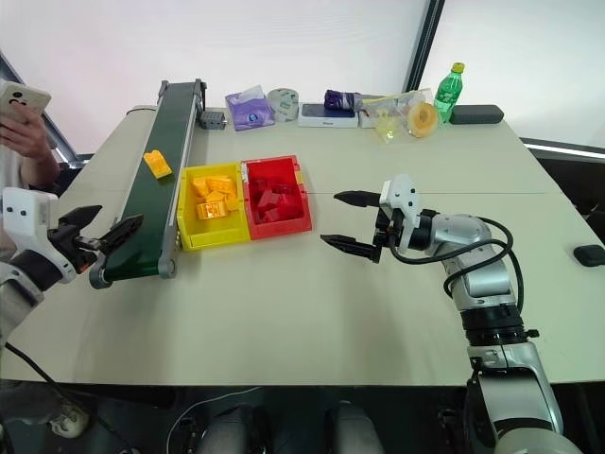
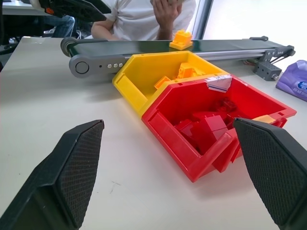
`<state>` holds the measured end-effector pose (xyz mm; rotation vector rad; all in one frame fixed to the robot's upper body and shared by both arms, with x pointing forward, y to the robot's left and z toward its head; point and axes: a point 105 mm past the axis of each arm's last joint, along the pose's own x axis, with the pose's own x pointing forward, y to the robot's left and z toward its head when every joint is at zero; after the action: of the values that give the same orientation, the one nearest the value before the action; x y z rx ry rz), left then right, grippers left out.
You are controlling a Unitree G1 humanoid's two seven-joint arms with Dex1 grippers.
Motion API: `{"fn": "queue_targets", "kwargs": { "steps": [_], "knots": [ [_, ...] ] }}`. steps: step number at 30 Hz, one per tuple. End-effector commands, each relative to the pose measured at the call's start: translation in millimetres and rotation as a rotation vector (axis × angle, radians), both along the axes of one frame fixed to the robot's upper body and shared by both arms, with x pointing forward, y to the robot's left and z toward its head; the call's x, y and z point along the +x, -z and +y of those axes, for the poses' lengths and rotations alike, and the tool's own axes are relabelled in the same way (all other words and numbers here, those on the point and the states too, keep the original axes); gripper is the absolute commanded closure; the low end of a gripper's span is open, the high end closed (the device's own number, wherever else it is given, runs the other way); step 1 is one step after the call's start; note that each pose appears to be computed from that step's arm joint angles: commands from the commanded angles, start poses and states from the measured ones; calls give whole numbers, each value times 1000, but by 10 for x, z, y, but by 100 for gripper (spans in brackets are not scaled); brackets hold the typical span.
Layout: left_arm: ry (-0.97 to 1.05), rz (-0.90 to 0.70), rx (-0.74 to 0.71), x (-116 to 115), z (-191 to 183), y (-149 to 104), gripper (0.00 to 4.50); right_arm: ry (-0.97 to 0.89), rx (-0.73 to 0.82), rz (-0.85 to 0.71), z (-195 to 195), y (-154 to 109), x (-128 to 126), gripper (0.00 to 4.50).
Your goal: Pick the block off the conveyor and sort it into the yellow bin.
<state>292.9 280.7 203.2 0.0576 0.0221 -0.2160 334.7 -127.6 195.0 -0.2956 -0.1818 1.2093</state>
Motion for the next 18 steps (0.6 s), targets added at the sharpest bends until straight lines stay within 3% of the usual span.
{"fn": "queue_targets", "kwargs": {
  "steps": [1, 6, 18],
  "knots": [
    [-91, -47, 47, 2, 31, -139, 5, -17, 17, -35, 26, -78, -30, 0],
    [-348, -67, -5, 97, 43, -125, 5, -19, 18, -33, 29, -76, -26, 0],
    [-492, 50, -108, 214, -263, 65, 5, -24, 24, -32, 55, -80, -18, 0]
  ]
}}
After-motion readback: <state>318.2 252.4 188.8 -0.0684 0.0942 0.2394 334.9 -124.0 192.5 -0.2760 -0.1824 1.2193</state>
